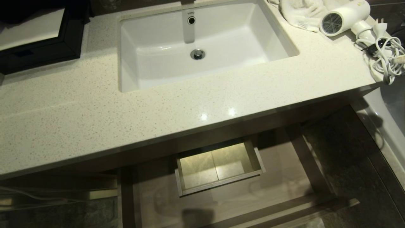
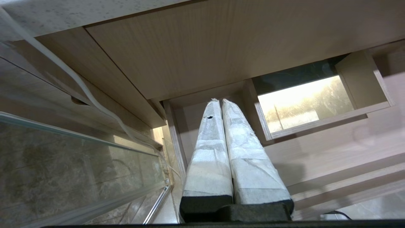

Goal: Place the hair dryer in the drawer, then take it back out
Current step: Pick up the hairdryer

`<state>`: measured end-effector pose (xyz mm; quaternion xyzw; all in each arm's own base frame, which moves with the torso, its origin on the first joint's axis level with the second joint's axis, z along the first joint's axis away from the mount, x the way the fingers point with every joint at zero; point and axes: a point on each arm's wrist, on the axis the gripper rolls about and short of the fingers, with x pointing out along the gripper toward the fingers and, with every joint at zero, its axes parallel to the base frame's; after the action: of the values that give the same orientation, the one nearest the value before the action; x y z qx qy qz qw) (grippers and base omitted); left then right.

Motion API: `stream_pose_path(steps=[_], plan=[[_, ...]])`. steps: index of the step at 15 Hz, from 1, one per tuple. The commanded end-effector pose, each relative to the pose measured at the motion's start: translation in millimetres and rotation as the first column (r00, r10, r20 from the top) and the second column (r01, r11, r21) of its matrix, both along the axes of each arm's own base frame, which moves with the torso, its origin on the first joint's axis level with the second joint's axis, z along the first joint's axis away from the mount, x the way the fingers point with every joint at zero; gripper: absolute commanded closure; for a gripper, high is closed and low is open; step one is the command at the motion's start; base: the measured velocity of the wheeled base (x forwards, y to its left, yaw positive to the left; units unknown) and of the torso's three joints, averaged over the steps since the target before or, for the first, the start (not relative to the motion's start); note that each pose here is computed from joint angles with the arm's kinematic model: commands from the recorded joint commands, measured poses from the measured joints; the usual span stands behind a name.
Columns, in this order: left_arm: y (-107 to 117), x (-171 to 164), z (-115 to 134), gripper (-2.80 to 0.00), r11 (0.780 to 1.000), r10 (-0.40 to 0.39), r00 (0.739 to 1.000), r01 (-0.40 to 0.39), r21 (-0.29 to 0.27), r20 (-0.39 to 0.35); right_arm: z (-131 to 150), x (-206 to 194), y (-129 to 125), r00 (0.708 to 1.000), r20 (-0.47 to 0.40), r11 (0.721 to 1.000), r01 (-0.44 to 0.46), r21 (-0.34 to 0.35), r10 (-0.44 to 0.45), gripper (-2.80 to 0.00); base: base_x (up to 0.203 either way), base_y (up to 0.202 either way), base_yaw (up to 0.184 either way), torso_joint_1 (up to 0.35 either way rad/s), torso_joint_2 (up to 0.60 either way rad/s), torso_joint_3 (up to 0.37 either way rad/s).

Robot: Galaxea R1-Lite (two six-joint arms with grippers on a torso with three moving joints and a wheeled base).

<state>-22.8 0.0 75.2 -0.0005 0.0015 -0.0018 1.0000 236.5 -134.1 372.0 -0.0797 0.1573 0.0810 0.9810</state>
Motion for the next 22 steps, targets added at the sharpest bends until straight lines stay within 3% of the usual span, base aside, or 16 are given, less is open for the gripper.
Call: stream_pose_path(steps=[1, 10, 13, 15, 16, 22], plan=[[0.0, 0.1, -0.3, 0.00, 1.000, 0.000, 1.000, 0.000, -0.001, -0.001, -2.9, 4.5, -2.0, 0.999, 0.006, 0.999, -0.048, 0.010, 0.048, -2.80, 0.000, 0.000, 0.000, 0.000, 0.00, 0.000], [0.0, 0.0, 0.0, 0.00, 1.000, 0.001, 1.000, -0.001, -0.001, 0.000, 9.5, -8.9, 8.5, 0.998, 0.043, 0.999, -0.042, -0.030, 0.043, -2.80, 0.000, 0.000, 0.000, 0.000, 0.00, 0.000], [0.0, 0.0, 0.0, 0.00, 1.000, 0.001, 1.000, -0.001, -0.001, 0.000, 16.4, -8.1, 8.4, 0.991, 0.073, 0.985, 0.121, -0.127, -0.112, -2.80, 0.000, 0.000, 0.000, 0.000, 0.00, 0.000], [0.0, 0.0, 0.0, 0.00, 1.000, 0.000, 1.000, 0.000, -0.001, 0.000, 18.1, -5.4, 10.0, 0.955, 0.072, 0.934, 0.297, -0.197, -0.289, -2.80, 0.000, 0.000, 0.000, 0.000, 0.00, 0.000], [0.0, 0.0, 0.0, 0.00, 1.000, 0.001, 1.000, -0.001, -0.001, 0.000, 20.8, -6.4, 12.4, 0.942, 0.088, 0.917, 0.336, -0.217, -0.324, -2.80, 0.000, 0.000, 0.000, 0.000, 0.00, 0.000], [0.0, 0.0, 0.0, 0.00, 1.000, 0.001, 1.000, -0.001, -0.001, 0.000, 22.4, -9.0, 14.6, 0.941, 0.094, 0.913, 0.339, -0.226, -0.326, -2.80, 0.000, 0.000, 0.000, 0.000, 0.00, 0.000]])
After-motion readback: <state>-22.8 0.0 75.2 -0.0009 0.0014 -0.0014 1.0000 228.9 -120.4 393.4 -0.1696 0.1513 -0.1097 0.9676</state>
